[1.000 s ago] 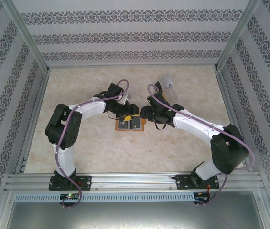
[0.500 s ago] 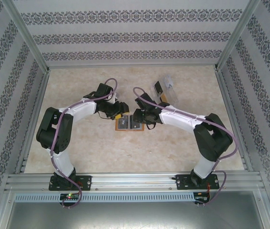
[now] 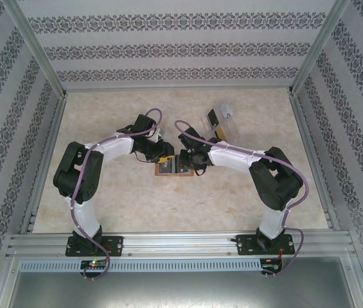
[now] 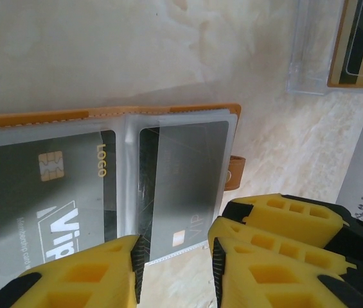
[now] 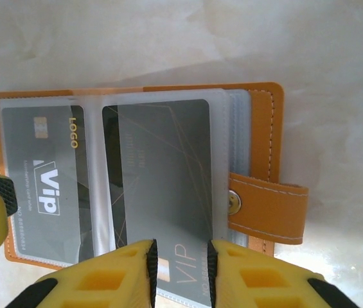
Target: Take the credit cards out of the card holder
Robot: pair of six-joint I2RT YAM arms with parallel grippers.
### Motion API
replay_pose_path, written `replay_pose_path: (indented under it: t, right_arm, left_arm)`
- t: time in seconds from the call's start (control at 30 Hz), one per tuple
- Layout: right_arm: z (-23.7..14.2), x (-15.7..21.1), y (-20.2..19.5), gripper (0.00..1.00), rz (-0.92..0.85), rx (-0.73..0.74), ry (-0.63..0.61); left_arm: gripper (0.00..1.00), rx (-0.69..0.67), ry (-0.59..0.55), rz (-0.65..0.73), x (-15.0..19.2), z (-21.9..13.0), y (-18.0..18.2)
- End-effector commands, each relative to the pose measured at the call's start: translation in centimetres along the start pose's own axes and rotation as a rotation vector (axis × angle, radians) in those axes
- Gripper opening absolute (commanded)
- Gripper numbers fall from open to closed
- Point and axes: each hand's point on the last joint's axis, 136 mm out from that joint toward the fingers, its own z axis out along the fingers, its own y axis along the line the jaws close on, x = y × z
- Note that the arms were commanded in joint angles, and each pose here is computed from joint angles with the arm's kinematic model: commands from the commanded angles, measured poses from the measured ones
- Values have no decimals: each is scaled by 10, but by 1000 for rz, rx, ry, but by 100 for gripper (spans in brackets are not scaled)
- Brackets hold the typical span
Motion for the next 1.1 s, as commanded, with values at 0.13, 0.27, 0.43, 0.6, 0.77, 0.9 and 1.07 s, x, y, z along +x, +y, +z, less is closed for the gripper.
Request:
replay_pose_path:
  t: [0.13,0.27,0.43,0.6,0.77,0.9,1.07]
  right_arm:
    - [9,-2,-4,30,21,19,21]
    - [14,1,-10,31,29,34,33]
    - [19,4,-13,31,43,36,48]
    - [22,4,-13,31,68,-1,61]
    - [23,5,-15,30,88,-21,70]
    - [23,6,-17,29,96,-19,74]
    - [24,7,-18,28,99,-16,78]
  left_arm:
    - [35,-10,50,-7,6,12,1]
    - [35,-15,60,-11,8,16,5]
    - [35,-14,68,-15,7,20,7]
    - [35,3,93,-11,9,24,6]
    - [34,2,106,0,9,27,6]
    - [34,-5,109,5,8,30,9]
    - [29,2,113,8,7,33,9]
